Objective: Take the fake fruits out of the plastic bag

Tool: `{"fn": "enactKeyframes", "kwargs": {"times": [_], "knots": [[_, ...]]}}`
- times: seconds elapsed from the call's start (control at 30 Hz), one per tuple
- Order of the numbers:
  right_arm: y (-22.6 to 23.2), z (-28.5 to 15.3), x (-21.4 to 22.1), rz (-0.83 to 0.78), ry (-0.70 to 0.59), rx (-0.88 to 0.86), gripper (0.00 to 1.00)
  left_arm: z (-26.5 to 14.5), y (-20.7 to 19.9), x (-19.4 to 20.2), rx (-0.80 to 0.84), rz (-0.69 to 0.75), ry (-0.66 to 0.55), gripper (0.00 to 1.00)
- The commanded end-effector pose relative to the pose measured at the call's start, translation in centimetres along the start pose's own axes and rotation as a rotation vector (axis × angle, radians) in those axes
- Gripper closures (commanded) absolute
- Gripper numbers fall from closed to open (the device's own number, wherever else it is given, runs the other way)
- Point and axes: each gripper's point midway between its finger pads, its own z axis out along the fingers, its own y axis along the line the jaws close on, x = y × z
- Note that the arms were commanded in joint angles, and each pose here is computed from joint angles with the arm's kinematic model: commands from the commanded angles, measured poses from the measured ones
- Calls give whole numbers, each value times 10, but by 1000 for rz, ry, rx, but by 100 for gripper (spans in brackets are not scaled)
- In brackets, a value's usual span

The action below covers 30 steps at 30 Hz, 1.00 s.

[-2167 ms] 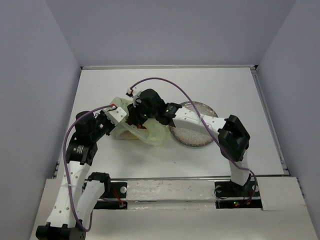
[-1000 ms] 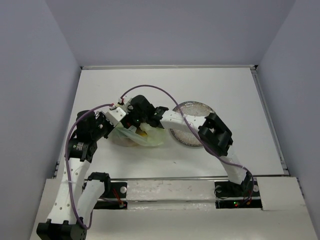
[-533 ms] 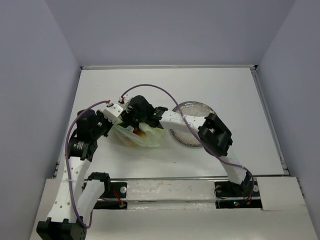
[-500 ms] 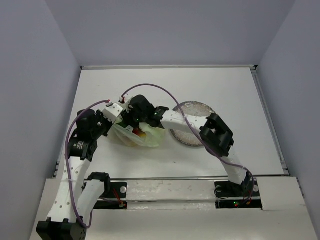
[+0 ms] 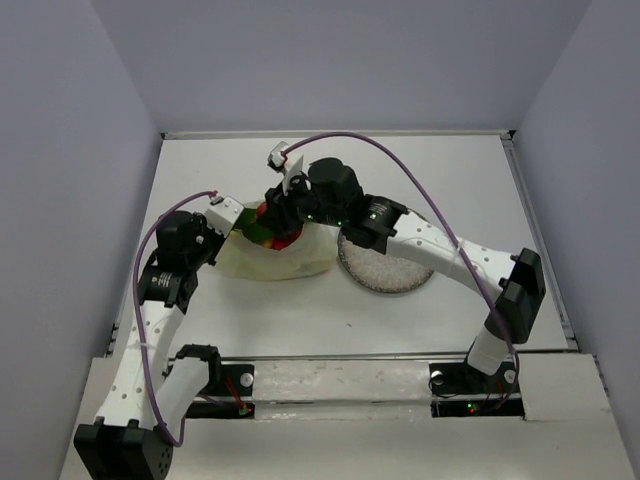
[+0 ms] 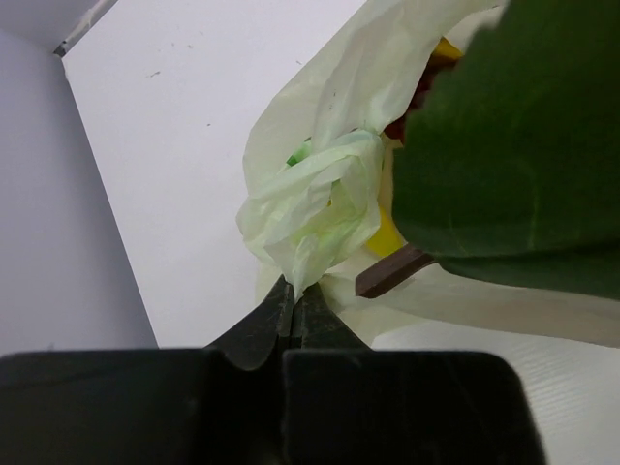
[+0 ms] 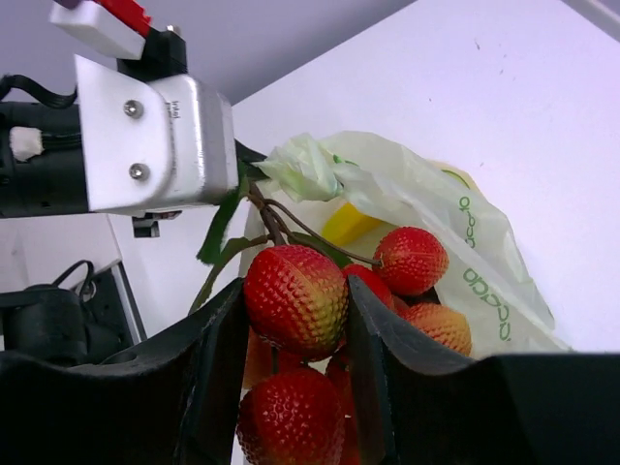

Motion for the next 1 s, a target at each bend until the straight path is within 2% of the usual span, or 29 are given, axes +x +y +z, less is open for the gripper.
{"fn": "enactKeyframes", "kwargs": {"times": [0.0,0.13,0.3,0.7,0.8,0.9,0.97], "knots": [[1,-16,-39,-17,-100,-17,99,-4,16,-22,-49,-10,-53,100],[-18,-34,-81,25,-212,22,99,-3,14,-20,-36,11,-48,100],[-21,-50,-132,82,-374,-41,99,-5,12,-21,-30,10,-56,100],[-77,-71,-210,271,-675,61,99,-6,11,-29,-15,29,-89,100],[-76,-84,-245,273,-810,27,99,-6,11,-30,-11,31,-86,100],[-83,-87,-272,282,-886,28,99,-7,11,-31,-7,33,-90,100],[-107,-92,-276,287,-911,88,99,-7,12,-32,-12,32,-94,100]]}}
